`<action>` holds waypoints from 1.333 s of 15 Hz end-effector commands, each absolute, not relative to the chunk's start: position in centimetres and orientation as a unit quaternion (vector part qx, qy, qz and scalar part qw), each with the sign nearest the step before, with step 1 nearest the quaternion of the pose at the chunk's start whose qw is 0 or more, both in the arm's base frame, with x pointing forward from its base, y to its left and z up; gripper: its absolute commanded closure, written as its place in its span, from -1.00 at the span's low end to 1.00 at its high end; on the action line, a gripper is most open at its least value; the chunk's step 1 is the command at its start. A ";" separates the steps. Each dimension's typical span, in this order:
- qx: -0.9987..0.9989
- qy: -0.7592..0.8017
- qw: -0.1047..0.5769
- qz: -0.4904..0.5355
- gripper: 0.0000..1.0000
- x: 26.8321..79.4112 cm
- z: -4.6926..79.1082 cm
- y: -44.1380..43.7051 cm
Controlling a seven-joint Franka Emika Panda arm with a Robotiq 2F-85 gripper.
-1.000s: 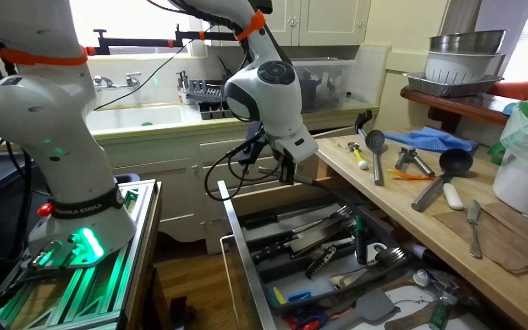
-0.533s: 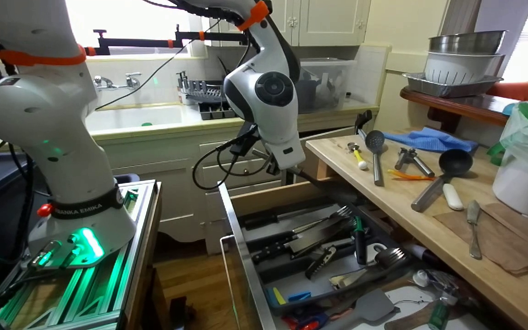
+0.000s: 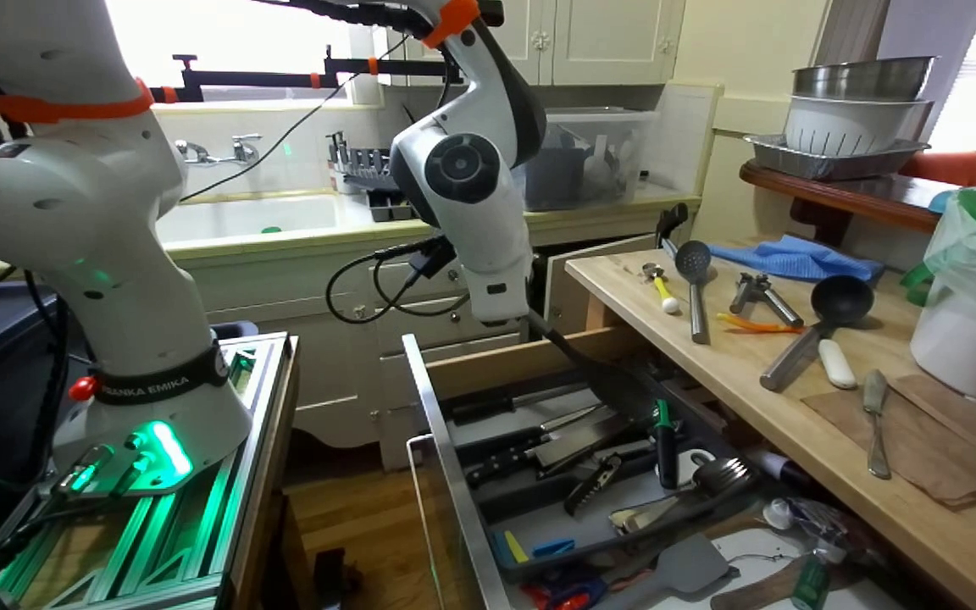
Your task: Remove the black ladle from the open drawer and put it on top of the counter.
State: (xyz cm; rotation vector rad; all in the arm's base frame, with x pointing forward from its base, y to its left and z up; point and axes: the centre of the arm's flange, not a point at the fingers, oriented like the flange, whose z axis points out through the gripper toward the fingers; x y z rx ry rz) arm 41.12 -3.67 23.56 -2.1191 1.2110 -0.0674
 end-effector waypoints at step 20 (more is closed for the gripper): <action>-0.967 0.049 0.074 -0.237 0.88 55.2 39.4 -0.2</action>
